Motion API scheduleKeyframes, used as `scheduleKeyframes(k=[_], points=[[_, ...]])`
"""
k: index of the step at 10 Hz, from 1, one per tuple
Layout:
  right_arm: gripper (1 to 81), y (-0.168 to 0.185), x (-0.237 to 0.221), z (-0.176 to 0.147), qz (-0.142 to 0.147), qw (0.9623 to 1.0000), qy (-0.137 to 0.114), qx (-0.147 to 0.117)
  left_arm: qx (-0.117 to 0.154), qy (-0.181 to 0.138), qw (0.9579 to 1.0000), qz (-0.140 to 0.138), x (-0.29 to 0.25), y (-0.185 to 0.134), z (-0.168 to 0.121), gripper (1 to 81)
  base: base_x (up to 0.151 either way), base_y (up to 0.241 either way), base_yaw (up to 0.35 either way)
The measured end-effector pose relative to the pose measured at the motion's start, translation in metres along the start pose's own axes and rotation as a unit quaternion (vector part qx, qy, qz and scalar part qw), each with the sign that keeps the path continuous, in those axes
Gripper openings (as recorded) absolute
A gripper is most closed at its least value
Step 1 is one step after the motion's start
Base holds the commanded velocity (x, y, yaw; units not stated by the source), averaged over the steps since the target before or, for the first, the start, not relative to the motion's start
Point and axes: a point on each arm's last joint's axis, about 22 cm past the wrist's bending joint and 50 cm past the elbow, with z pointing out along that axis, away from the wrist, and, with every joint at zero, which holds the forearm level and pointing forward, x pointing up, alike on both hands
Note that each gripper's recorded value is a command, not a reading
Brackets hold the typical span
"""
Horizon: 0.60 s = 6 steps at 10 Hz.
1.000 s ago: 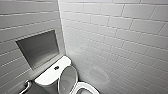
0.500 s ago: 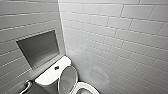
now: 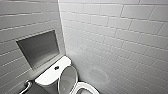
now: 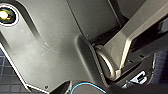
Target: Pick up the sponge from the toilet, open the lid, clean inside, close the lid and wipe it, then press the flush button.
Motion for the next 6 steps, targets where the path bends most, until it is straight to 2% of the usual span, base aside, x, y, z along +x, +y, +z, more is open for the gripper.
scheduleKeyframes(k=[2, 4, 5, 6], points=[[1.0, -0.001, 0.027, -0.024, 0.001, 0.9997, 0.008, 0.025, -0.036, 0.018, 0.9992, -0.008, 0.006, 0.011, -0.008, 81.1, 0.0, 0.0, 0.0], [1.0, 0.035, 0.051, -0.059, 0.001, 0.9998, 0.016, 0.007, -0.058, 0.026, 0.9977, -0.02, 0.005, 0.01, -0.021, 81.1, 0.0, 0.0, 0.0], [1.0, 0.056, 0.057, -0.082, 0.019, 0.9997, 0.014, -0.007, -0.057, 0.027, 0.9976, -0.027, 0.0, -0.002, -0.028, 81.1, 0.0, 0.0, 0.0], [1.0, 0.064, 0.054, -0.09, 0.034, 0.9993, 0.001, -0.016, -0.055, 0.025, 0.9976, -0.034, -0.006, -0.01, -0.032, 81.1, 0.0, 0.0, 0.0]])
